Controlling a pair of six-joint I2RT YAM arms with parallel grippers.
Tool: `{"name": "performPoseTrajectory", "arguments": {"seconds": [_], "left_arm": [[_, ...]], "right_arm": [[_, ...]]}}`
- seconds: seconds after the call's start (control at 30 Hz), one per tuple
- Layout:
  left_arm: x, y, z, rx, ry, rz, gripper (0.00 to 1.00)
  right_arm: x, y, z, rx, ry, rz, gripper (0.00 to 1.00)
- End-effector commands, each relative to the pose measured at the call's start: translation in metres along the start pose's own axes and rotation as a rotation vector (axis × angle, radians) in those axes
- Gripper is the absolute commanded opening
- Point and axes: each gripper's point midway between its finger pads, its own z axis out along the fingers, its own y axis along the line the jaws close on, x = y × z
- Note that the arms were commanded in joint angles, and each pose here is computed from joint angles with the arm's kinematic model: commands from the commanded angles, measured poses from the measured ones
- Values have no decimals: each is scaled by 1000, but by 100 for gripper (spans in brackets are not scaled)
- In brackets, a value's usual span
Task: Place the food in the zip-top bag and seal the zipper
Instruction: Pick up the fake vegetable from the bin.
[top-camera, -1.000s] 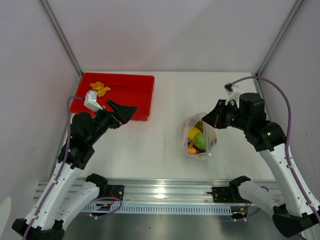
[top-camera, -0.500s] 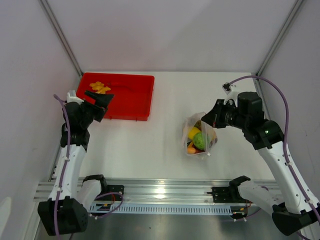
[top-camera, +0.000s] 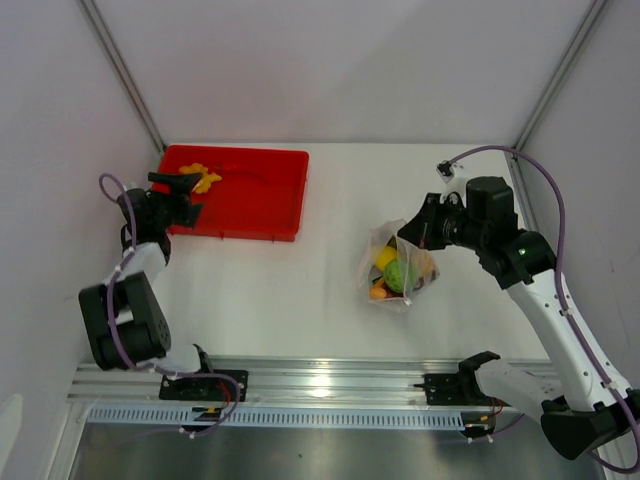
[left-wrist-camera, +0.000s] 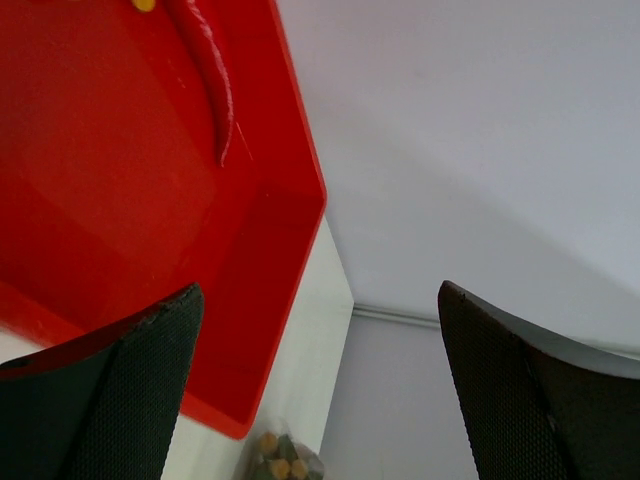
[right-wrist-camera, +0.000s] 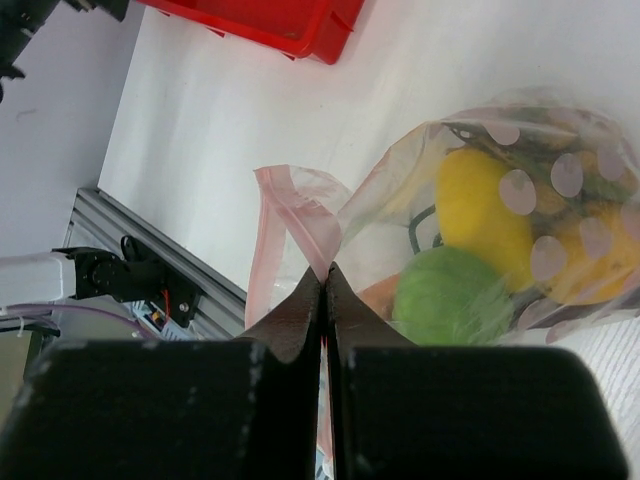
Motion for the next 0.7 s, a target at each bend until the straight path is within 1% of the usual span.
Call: {"name": "performPoseTrajectory", "arguments": {"seconds": [0.0, 0.07, 0.1, 0.13, 0.17, 0.2, 0.23, 0.27, 0.3, 0.33, 0.37, 0.43, 0.53, 0.57, 0.6, 0.67], "left_arm": [[-16, -15, 30, 67, 44, -47, 99], [-24, -6, 40, 47, 17, -62, 99], [-34, 3, 47, 12, -35, -62, 99], [-38, 11, 50, -20, -58, -53, 99], [-46, 7, 54, -49, -76, -10, 99], [-56, 15, 59, -95, -125, 11, 99], [-59, 20, 61, -128, -141, 41, 99], [-69, 6, 65, -119, -167, 62, 99], [-70, 11, 68, -150, -178, 60, 99], [-77, 20, 71, -188, -216, 56, 99], [-80, 10, 76, -185, -233, 64, 99], [-88, 10, 86, -241, -266, 80, 99], [-88, 24, 98, -368, -271, 95, 100], [-86, 26, 101, -380, -260, 104, 99], [-89, 32, 103, -411, -284, 109, 100], [-89, 39, 110, -460, -292, 110, 99]], "right_arm": [[-13, 2, 2, -15, -48, -40, 0], [-14, 0, 4, -9, -53, -45, 0], [-11, -1, 6, -8, -47, -44, 0], [-12, -2, 7, -8, -52, -45, 0], [-10, -2, 8, -13, -47, -42, 0], [-7, -4, 11, -11, -39, -39, 0], [-5, -5, 13, -12, -32, -34, 0], [-3, -5, 15, -15, -26, -31, 0], [-3, -6, 16, -19, -26, -29, 0], [3, -9, 20, -16, -11, -20, 0], [4, -9, 21, -18, -7, -18, 0], [10, -13, 26, -16, 6, -13, 0], [15, -16, 30, -14, 17, -6, 0], [15, -18, 31, -12, 16, -3, 0], [15, -18, 31, -14, 15, -5, 0], [17, -19, 33, -14, 23, -3, 0]]}}
